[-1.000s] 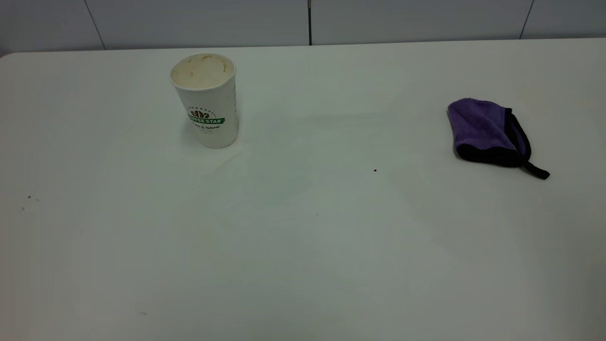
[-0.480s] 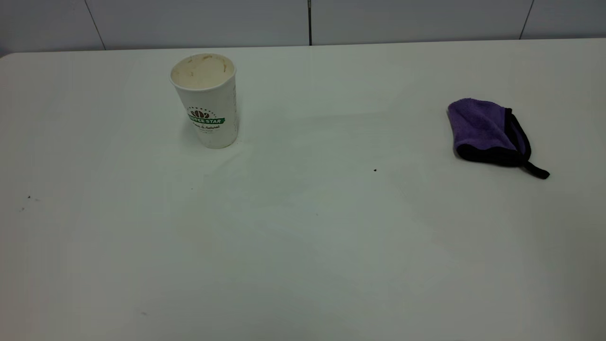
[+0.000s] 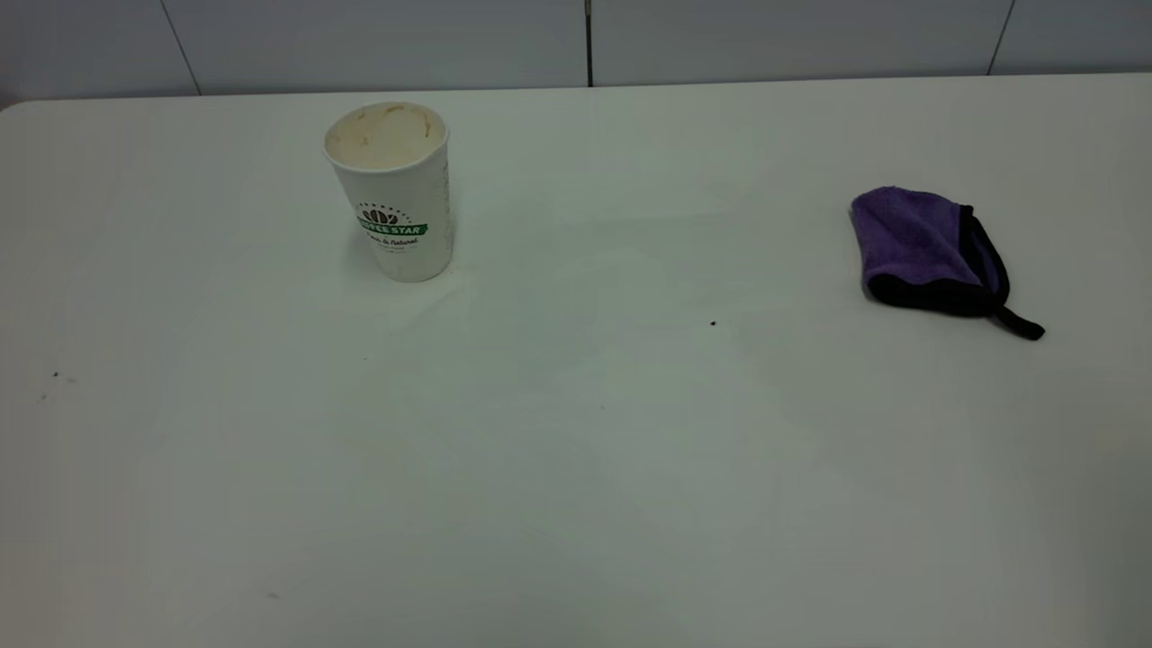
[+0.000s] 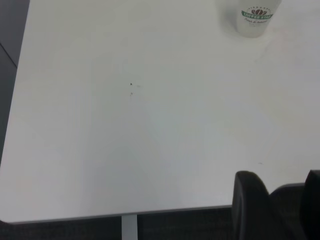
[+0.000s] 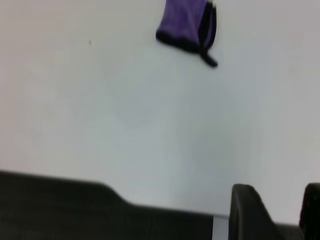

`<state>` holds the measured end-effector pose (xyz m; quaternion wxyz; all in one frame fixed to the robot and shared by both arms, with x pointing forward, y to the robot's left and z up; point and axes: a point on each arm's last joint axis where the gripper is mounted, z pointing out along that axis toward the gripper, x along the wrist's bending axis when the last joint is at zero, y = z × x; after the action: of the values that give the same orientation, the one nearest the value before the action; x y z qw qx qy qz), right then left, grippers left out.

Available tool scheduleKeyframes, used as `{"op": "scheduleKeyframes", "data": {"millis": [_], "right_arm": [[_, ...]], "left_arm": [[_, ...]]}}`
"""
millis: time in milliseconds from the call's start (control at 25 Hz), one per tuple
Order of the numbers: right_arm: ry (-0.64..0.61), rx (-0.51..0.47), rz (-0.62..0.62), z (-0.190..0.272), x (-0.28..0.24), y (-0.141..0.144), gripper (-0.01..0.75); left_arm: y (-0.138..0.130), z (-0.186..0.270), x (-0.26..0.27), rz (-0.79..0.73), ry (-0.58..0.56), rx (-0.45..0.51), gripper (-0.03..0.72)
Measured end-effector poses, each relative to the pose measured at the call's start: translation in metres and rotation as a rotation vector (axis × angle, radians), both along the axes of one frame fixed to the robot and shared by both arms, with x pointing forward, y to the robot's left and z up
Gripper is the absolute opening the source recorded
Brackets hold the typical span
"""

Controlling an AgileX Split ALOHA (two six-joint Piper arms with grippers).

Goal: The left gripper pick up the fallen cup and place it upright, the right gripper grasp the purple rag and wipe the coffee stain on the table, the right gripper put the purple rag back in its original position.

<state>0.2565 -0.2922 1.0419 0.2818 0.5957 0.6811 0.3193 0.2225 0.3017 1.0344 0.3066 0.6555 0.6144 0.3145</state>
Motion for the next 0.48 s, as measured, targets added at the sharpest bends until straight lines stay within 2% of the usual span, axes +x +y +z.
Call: {"op": "scheduleKeyframes", "data": {"millis": [160, 320, 480], "right_arm": [[-0.09, 0.004, -0.003, 0.001, -0.014, -0.001, 0.225], [-0.155, 0.007, -0.003, 0.0, -0.024, -0.001, 0.216], [-0.158, 0.008, -0.003, 0.0, -0.025, -0.001, 0.216]], "left_arm": [[0.0, 0.0, 0.0, 0.0, 0.0, 0.0, 0.269], [0.0, 0.0, 0.0, 0.0, 0.0, 0.0, 0.269], [0.0, 0.0, 0.0, 0.0, 0.0, 0.0, 0.269]]}}
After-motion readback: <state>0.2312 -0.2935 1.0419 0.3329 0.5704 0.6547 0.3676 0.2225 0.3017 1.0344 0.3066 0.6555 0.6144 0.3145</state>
